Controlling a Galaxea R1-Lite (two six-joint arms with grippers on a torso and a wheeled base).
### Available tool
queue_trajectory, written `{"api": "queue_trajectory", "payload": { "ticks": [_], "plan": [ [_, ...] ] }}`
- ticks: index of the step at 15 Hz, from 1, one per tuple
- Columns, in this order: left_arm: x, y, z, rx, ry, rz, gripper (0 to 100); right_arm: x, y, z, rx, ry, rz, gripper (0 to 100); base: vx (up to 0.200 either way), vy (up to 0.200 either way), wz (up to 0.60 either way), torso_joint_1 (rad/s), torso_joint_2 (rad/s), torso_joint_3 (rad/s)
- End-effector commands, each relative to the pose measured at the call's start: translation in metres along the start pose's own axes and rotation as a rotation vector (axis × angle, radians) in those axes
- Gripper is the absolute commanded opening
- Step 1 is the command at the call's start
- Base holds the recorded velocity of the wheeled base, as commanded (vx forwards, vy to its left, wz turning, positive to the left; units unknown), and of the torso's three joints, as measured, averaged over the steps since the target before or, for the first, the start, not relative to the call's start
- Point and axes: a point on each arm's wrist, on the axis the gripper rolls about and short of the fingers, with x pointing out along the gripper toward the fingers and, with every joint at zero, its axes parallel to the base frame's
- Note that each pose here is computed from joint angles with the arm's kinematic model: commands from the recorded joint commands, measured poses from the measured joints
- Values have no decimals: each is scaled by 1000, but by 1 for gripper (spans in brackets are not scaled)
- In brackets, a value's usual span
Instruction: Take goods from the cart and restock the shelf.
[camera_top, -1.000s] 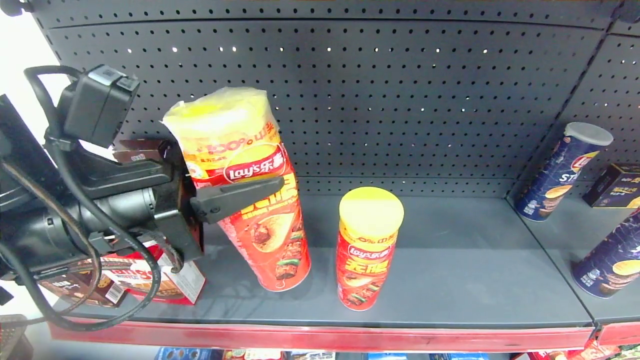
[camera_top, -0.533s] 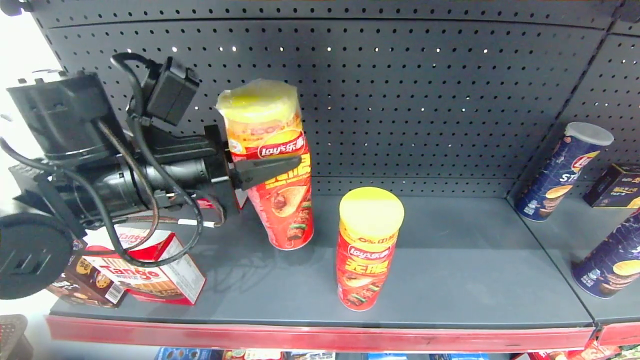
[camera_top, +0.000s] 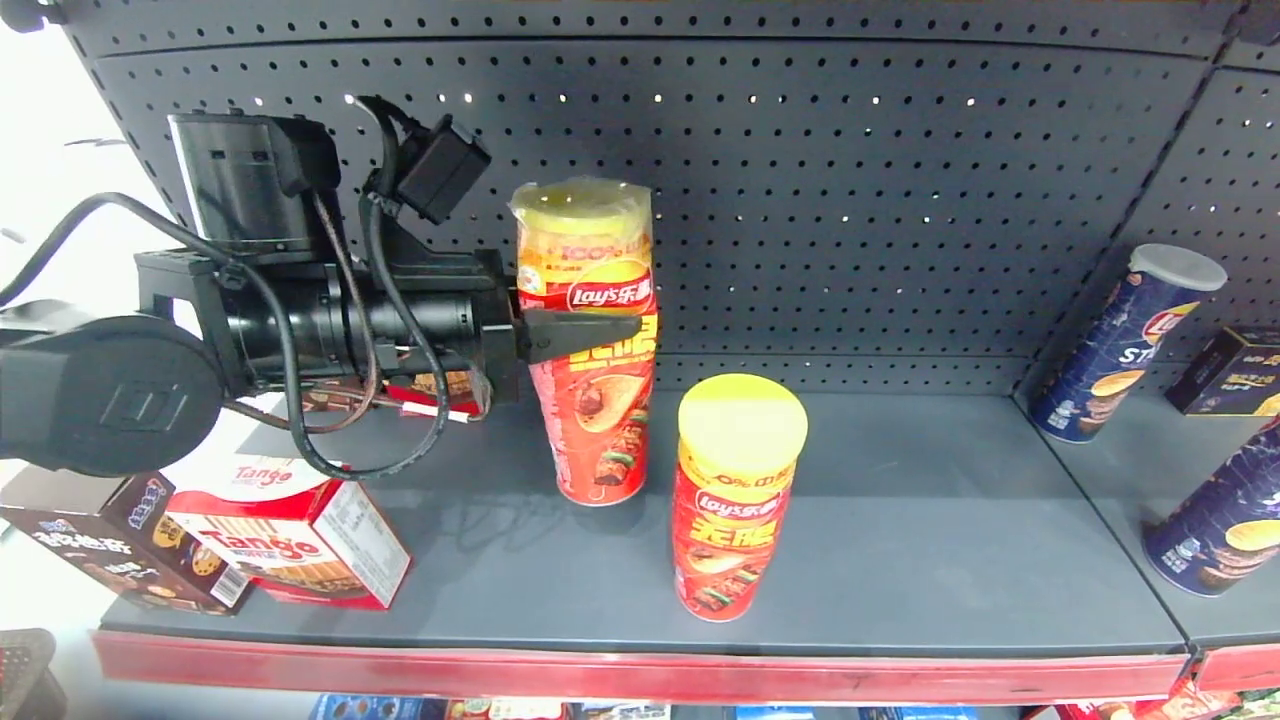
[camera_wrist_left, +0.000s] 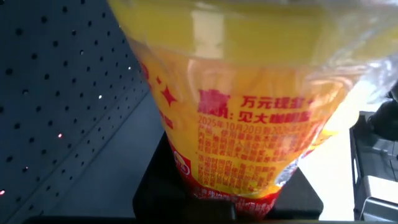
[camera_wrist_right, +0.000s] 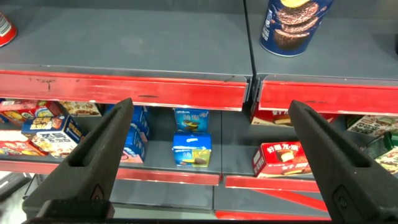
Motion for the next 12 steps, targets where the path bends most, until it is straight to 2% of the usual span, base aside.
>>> {"api": "queue_trajectory", "payload": {
  "ticks": [1,3,6,9,12],
  "plan": [
    [17,12,-5,-4,4,-14,0,0,0,0,-1,5,1,100,0,0,0,0,0,0],
    [27,21,-9,-1,2,-15,0,0,0,0,-1,5,1,100,0,0,0,0,0,0],
    [51,34,-20,33,-34,-30,0,0,0,0,-1,5,1,100,0,0,0,0,0,0],
    [68,45,-35,52,-53,-35,0,0,0,0,-1,5,1,100,0,0,0,0,0,0],
    [79,62,-39,74,-71,-26,0,0,0,0,-1,5,1,100,0,0,0,0,0,0]
  ]
}}
